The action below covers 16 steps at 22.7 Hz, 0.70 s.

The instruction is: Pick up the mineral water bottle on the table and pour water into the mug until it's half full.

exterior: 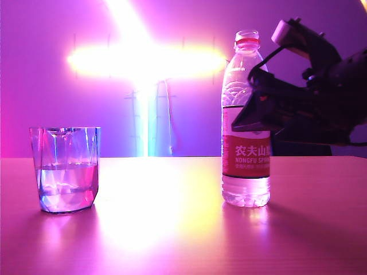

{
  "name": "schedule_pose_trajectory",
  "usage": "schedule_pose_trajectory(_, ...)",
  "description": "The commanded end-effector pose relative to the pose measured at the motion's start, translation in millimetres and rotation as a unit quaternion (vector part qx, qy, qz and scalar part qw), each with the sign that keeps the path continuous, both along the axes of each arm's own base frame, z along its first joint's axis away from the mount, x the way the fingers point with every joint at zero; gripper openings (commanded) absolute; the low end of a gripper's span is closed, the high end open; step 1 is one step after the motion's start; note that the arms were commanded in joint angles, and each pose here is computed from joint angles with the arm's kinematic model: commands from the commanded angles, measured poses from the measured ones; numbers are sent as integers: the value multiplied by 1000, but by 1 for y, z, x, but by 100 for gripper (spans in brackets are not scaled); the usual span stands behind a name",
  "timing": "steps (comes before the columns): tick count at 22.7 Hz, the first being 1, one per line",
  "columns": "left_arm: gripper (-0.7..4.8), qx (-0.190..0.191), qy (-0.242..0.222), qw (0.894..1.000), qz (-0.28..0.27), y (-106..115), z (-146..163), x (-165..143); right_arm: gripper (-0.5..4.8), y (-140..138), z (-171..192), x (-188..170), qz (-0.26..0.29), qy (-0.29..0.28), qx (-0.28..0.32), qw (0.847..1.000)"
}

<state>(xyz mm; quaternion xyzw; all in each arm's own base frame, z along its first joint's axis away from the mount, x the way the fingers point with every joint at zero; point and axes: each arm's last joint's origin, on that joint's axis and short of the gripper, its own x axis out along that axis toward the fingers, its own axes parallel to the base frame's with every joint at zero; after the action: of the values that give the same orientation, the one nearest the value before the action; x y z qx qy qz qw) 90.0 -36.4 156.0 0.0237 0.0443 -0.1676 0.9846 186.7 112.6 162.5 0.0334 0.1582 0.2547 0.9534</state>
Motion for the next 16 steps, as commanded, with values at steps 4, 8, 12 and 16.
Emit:
schedule_pose_trajectory(4,-2,-3,-2,1000,6,1,1,1,479,-7,16,-12,-2,3,2,1000)
schedule_pose_trajectory(8,-2,-3,-3,998,60,11,1,4,479,-14,26,-24,-1,4,2,1000)
schedule_pose_trajectory(12,-2,-3,-3,993,118,22,1,6,479,-23,34,-38,-1,13,4,1000)
schedule_pose_trajectory(16,-2,-2,-3,985,173,33,1,7,479,-33,44,-56,-6,16,19,1000)
